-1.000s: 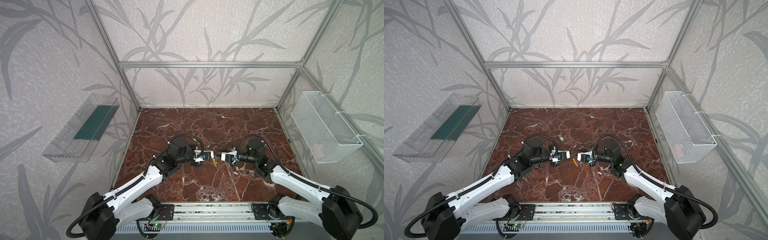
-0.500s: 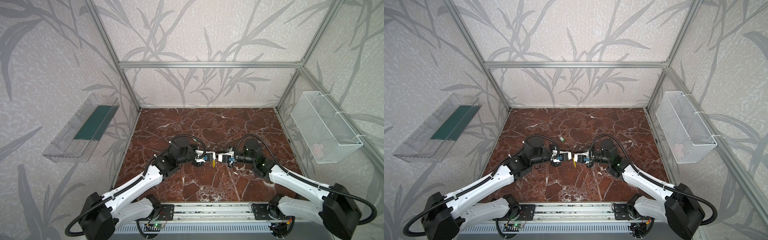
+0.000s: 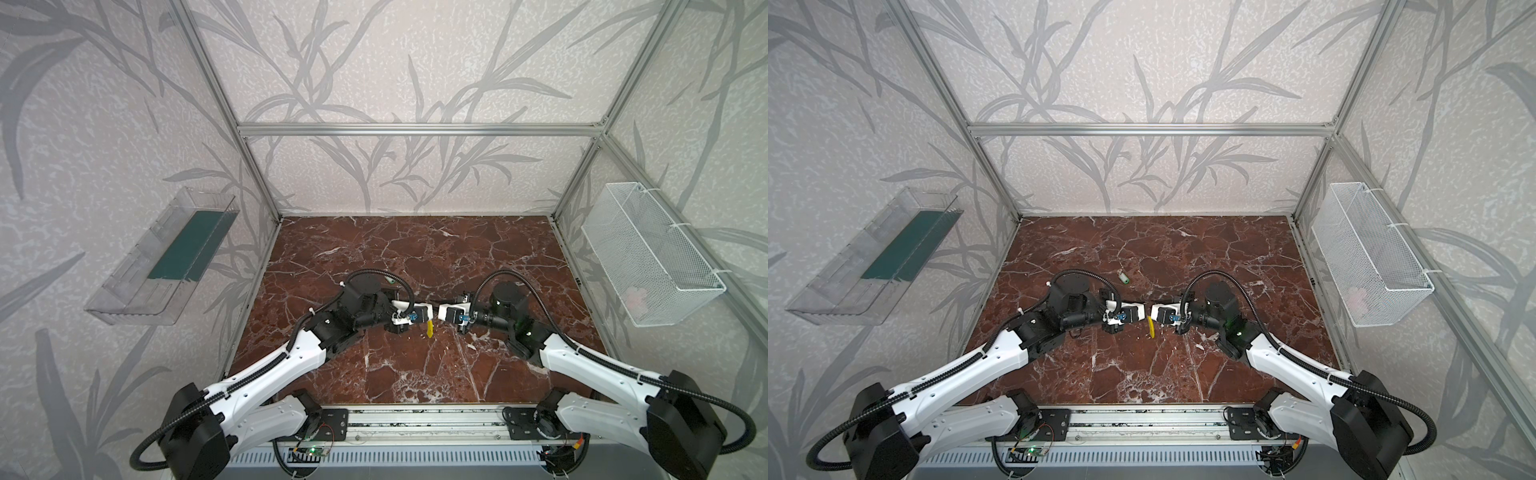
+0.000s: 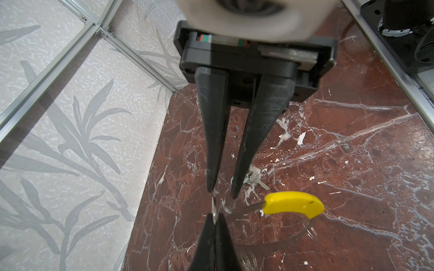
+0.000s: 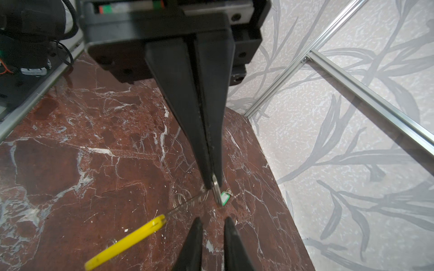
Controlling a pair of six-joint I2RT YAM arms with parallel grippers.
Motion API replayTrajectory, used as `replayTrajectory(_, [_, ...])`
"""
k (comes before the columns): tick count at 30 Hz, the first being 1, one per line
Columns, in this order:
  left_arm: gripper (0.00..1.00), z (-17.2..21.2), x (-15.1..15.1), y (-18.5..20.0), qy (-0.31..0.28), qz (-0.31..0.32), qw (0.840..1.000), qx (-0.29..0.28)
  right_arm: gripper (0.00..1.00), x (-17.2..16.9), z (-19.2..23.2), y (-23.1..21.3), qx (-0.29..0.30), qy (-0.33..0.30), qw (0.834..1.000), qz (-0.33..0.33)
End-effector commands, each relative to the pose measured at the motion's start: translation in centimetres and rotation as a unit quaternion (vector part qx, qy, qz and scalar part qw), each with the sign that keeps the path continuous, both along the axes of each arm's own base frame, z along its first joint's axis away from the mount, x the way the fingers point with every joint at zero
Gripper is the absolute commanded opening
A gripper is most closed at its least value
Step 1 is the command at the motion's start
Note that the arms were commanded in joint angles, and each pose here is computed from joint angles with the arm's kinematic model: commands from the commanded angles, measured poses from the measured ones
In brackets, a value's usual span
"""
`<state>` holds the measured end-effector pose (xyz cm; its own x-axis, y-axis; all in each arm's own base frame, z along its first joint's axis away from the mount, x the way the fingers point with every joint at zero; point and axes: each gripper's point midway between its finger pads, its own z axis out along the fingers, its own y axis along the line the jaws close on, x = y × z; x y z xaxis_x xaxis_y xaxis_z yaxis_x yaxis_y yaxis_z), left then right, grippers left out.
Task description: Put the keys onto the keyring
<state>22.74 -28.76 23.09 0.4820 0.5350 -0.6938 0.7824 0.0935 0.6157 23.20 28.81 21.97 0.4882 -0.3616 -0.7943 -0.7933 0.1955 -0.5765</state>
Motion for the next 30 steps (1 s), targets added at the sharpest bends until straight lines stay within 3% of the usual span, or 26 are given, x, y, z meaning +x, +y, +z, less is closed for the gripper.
replayTrajectory(1, [0.00,0.8,-0.2,-0.4,-0.008,-0.013,1.000,-0.002,0.20,0.0,1.8,-0.1,0.029,-0.020,0.999,-0.005])
replayTrajectory(11, [0.00,1.0,0.0,-0.8,-0.017,-0.018,1.000,0.003,0.20,-0.4,1.8,0.5,0.026,-0.010,0.999,0.022])
replayTrajectory(22, [0.00,1.1,-0.4,-1.4,-0.020,-0.037,0.999,0.004,0.09,-0.2,1.8,0.6,0.029,-0.006,0.999,0.018])
replayTrajectory(28, [0.00,1.5,-0.7,-1.6,-0.021,-0.045,0.999,-0.005,0.10,0.1,1.6,0.8,0.036,0.008,0.999,0.016])
replayTrajectory(30, [0.00,1.6,-0.8,-1.6,-0.019,-0.046,0.999,-0.010,0.06,0.2,1.6,0.9,0.040,0.012,0.999,0.015])
